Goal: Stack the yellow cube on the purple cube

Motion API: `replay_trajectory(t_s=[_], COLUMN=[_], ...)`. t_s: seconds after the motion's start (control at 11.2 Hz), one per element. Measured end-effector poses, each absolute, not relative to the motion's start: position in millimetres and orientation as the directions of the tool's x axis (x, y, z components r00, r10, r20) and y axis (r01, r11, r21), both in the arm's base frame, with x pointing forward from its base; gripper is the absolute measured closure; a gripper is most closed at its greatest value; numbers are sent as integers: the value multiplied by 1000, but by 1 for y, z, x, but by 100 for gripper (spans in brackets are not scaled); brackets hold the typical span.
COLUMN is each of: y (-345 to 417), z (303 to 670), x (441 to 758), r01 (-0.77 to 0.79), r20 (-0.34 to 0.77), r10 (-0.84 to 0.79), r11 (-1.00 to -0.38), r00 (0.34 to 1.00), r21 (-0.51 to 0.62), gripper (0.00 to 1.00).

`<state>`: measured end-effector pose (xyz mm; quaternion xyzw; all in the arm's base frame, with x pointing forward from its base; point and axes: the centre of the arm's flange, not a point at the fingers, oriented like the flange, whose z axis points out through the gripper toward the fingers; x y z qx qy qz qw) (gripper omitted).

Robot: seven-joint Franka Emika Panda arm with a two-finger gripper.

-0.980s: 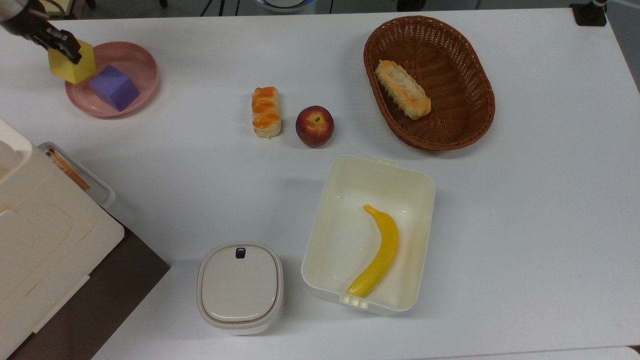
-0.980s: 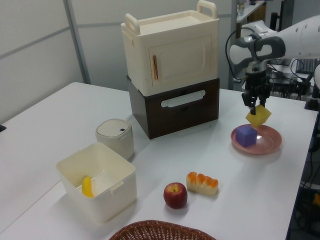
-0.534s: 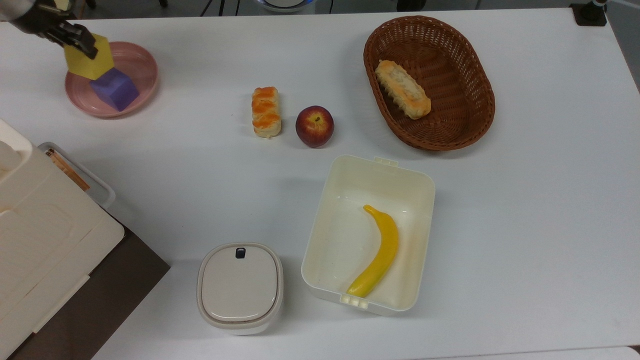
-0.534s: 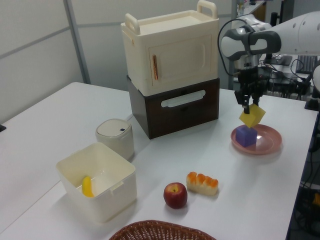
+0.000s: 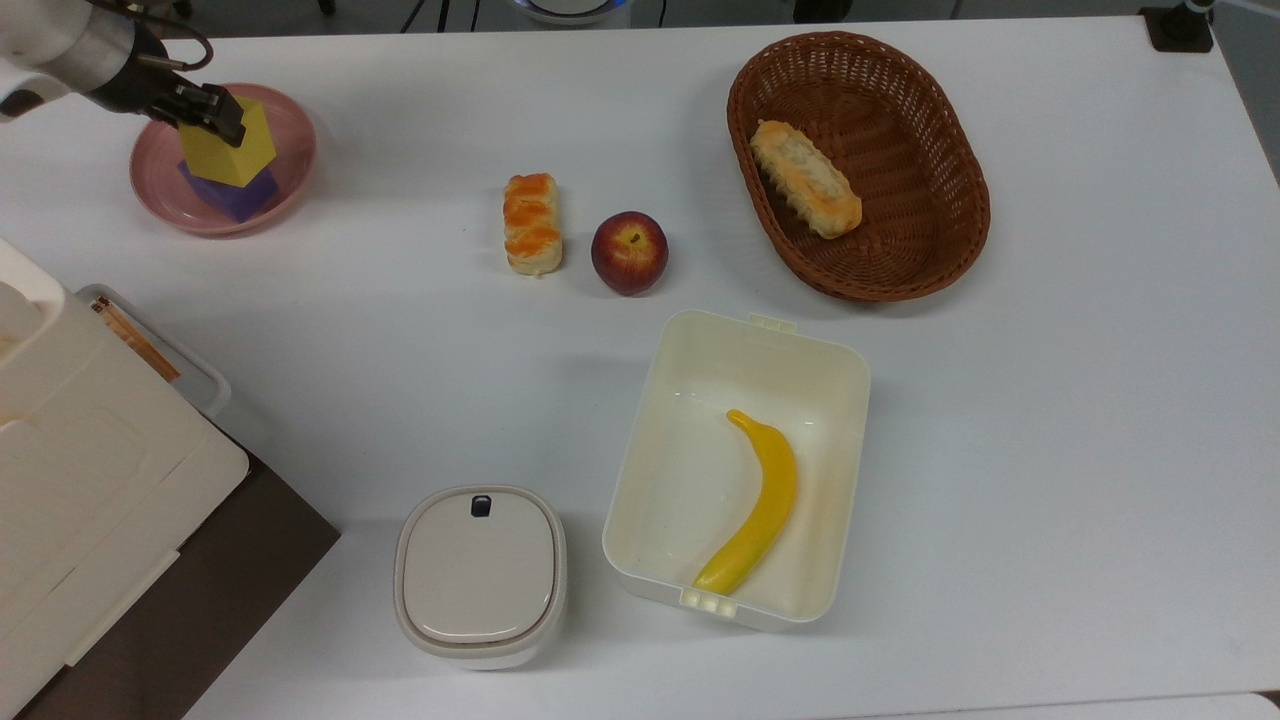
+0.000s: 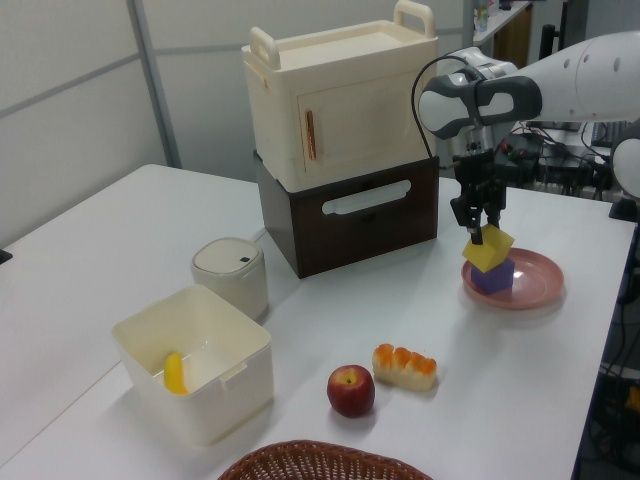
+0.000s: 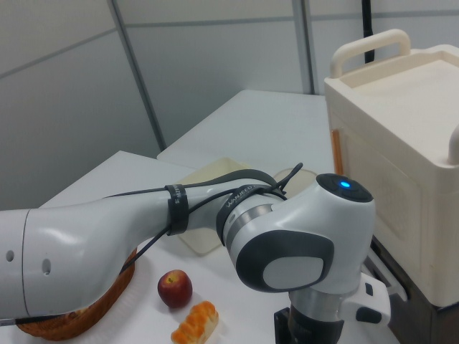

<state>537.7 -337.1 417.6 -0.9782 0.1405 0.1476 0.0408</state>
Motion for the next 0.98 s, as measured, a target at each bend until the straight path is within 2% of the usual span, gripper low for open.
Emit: replay_trajectory(t_s=[0.09,0.18,0.36,0.45,0.98], y=[-338,-339,-339,-340,-344], z=[416,414,413,413,436], x=[537,537,537,537,542], r01=[-289,-290,-291,-291,-290], r20=[-303,-307,-308,-307,-263], r10=[-264,-265,-266,-266,-273], r11=[-957,-956,-956,-956,-957], r00=[916,914,914,914,925], r21=[-38,-38,-38,-37,-25], gripper=[47,38,4,0,0])
